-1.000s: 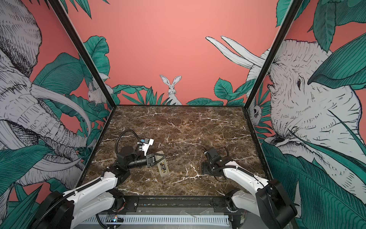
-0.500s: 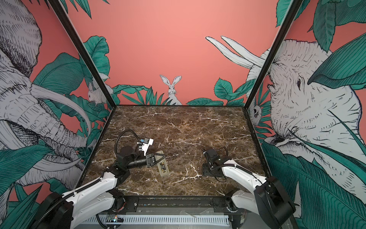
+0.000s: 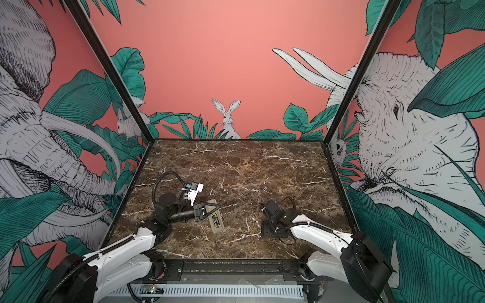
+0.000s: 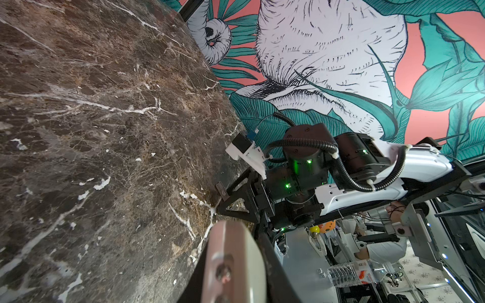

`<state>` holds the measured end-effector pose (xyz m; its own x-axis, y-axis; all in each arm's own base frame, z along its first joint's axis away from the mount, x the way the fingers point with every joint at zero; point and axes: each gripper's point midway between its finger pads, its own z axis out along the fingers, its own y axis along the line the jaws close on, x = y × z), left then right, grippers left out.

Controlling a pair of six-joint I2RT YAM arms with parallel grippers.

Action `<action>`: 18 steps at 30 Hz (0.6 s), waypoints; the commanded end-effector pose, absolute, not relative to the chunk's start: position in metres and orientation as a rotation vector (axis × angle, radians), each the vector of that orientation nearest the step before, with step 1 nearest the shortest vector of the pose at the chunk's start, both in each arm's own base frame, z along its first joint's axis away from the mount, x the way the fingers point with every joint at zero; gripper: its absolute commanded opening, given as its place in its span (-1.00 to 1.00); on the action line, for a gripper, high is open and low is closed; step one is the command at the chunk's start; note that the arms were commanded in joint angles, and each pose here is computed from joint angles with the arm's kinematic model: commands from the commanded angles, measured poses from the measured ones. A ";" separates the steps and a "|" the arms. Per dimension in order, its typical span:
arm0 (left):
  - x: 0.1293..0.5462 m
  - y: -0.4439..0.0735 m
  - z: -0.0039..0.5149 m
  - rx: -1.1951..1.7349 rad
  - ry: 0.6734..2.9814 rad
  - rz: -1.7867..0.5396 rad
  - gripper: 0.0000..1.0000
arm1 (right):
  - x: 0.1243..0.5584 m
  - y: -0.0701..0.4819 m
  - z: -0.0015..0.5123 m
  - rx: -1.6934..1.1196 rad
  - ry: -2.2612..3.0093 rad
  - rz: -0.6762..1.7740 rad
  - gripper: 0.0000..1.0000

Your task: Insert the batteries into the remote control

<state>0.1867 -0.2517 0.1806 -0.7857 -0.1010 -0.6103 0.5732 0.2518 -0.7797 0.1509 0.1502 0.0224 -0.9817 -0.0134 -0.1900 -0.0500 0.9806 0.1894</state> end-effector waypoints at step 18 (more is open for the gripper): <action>0.189 -0.255 0.187 0.449 1.941 -1.574 -1.00 | 0.157 0.131 0.028 0.074 2.794 0.225 0.44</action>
<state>0.1875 -0.2525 0.1765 -0.7933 -0.0970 -0.6011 0.5629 0.2593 -0.7848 0.1539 0.1361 0.0290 -0.9528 0.0660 -0.2963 0.0106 0.9827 0.1849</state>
